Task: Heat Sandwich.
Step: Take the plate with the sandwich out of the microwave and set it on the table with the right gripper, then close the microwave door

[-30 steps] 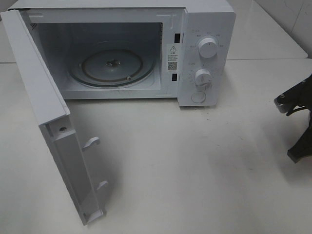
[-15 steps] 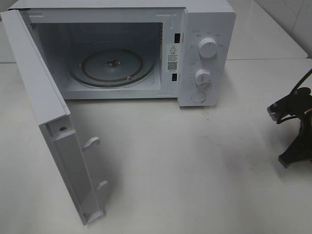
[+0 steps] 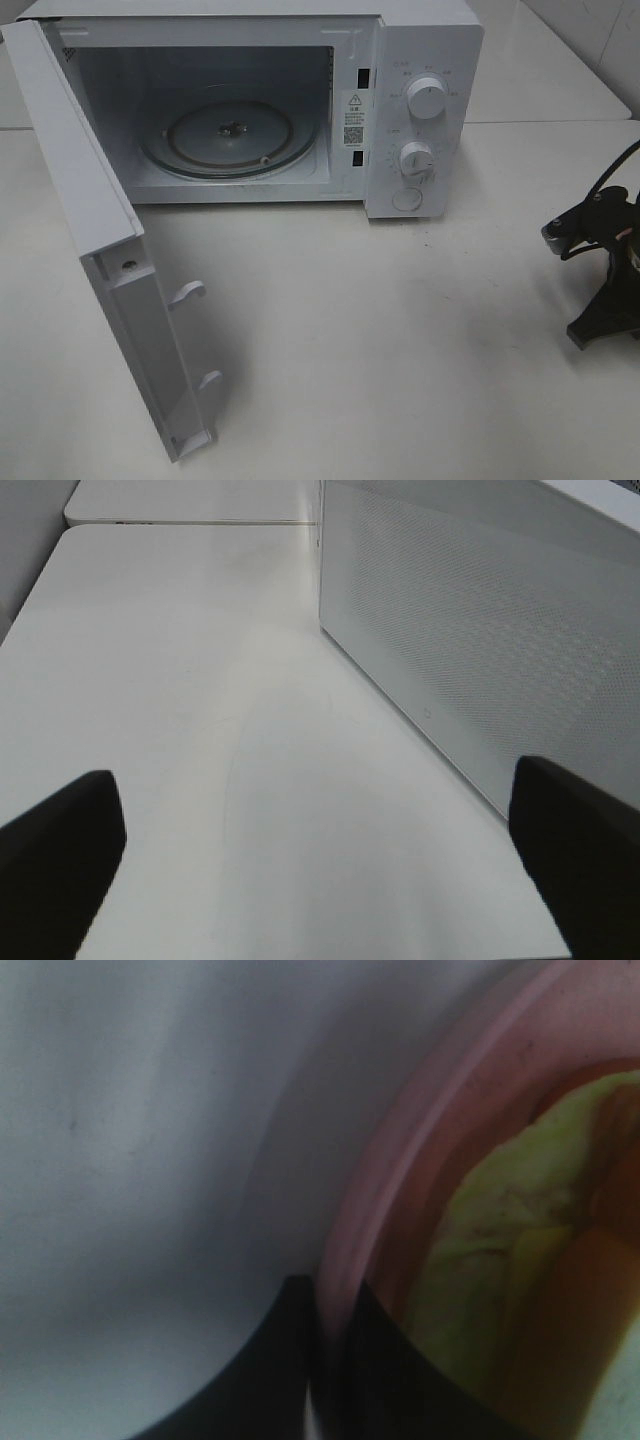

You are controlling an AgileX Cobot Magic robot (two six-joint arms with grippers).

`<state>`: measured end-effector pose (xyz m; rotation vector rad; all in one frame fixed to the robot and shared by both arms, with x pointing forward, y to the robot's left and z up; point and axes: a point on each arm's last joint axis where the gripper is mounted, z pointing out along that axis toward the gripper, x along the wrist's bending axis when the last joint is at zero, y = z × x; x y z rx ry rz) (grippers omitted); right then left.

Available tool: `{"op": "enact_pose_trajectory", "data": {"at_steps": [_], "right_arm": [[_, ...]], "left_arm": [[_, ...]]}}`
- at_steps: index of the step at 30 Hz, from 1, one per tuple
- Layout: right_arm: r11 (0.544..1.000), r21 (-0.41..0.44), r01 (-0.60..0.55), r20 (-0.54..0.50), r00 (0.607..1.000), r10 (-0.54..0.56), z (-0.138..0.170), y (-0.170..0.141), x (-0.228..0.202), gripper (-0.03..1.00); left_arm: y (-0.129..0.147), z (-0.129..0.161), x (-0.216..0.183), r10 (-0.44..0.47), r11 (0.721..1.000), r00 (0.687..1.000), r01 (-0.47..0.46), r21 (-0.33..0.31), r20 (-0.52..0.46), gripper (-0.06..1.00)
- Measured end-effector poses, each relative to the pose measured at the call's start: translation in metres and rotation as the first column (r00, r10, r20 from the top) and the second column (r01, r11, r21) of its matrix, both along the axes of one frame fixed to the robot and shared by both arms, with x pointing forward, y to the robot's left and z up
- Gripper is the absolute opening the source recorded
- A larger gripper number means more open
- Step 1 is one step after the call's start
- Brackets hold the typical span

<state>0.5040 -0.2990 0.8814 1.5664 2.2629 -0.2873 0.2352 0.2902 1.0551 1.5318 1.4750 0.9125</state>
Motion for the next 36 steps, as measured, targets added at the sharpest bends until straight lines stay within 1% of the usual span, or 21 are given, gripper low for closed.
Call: {"op": "enact_pose_trajectory", "data": {"at_steps": [3,8,11,12,13,15,16,17,18,20,21,23,24,25,27,28,29,30,33,36], "right_arm": [[1.000,0.005,0.006,0.000,1.000,-0.006,0.000,0.000,0.000,0.11],[1.000,0.009,0.013,0.000,1.000,-0.013,0.000,0.001,0.000,0.15],[0.999,0.015,0.028,-0.003,1.000,-0.028,0.000,0.001,-0.001,0.22],[0.999,0.015,0.028,-0.003,1.000,-0.028,0.000,0.001,-0.001,0.22],[0.999,0.023,0.045,-0.006,0.999,-0.045,-0.001,0.001,-0.002,0.26],[0.998,0.025,0.057,-0.020,0.998,-0.056,0.000,0.001,-0.003,0.31],[0.998,0.025,0.057,-0.020,0.998,-0.056,0.000,0.001,-0.003,0.31],[0.997,0.032,0.066,-0.025,0.998,-0.066,0.002,0.002,-0.004,0.37],[0.997,0.035,0.065,-0.025,0.998,-0.064,0.003,0.002,-0.005,0.39],[0.996,0.059,0.071,0.006,0.997,-0.071,0.016,0.003,-0.006,0.46],[0.996,0.059,0.071,0.006,0.997,-0.071,0.016,0.003,-0.006,0.46],[0.995,0.070,0.072,0.019,0.997,-0.074,0.024,0.004,-0.008,0.49],[0.993,0.085,0.078,0.033,0.996,-0.081,0.033,0.004,-0.010,0.53],[0.993,0.085,0.078,0.033,0.996,-0.081,0.033,0.004,-0.010,0.53],[0.990,0.108,0.089,0.046,0.994,-0.095,0.042,0.005,-0.013,0.58],[0.988,0.120,0.095,0.048,0.994,-0.101,0.045,0.006,-0.015,0.62],[0.986,0.140,0.096,0.059,0.993,-0.105,0.054,0.007,-0.018,0.69],[0.986,0.140,0.096,0.059,0.993,-0.105,0.054,0.007,-0.018,0.69],[0.977,0.180,0.116,0.069,0.989,-0.130,0.069,0.009,-0.027,0.83],[0.971,0.200,0.131,0.075,0.986,-0.148,0.076,0.010,-0.031,0.86]], "left_arm": [[0.000,0.000,0.000,0.000,1.000,1.000,0.000,0.000,0.000,0.99],[0.000,0.000,0.000,0.000,1.000,1.000,0.000,0.000,0.000,0.99],[0.000,0.000,0.000,0.000,1.000,1.000,0.000,0.000,0.000,0.99],[0.000,0.000,0.000,0.000,1.000,1.000,0.000,0.000,0.000,0.99],[0.000,0.000,0.000,0.000,1.000,1.000,0.000,0.000,0.000,0.99],[0.000,0.000,0.000,0.000,1.000,1.000,0.000,0.000,0.000,0.99],[0.000,0.000,0.000,0.000,1.000,1.000,0.000,0.000,0.000,0.99],[0.000,0.000,0.000,0.000,1.000,1.000,0.000,0.000,0.000,0.99],[0.000,0.000,0.000,0.000,1.000,1.000,0.000,0.000,0.000,0.99],[0.000,0.000,0.000,0.000,1.000,1.000,0.000,0.000,0.000,0.99],[0.000,0.000,0.000,0.000,1.000,1.000,0.000,0.000,0.000,0.99],[0.000,0.000,0.000,0.000,1.000,1.000,0.000,0.000,0.000,0.99],[0.000,0.000,0.000,0.000,1.000,1.000,0.000,0.000,0.000,0.99],[0.000,0.000,0.000,0.000,1.000,1.000,0.000,0.000,0.000,0.99],[0.000,0.000,0.000,0.000,1.000,1.000,0.000,0.000,0.000,0.99],[0.000,0.000,0.000,0.000,1.000,1.000,0.000,0.000,0.000,0.99],[0.000,0.000,0.000,0.000,1.000,1.000,0.000,0.000,0.000,0.99],[0.000,0.000,0.000,0.000,1.000,1.000,0.000,0.000,0.000,0.99],[0.000,0.000,0.000,0.000,1.000,1.000,0.000,0.000,0.000,0.99],[0.000,0.000,0.000,0.000,1.000,1.000,0.000,0.000,0.000,0.99]]}}
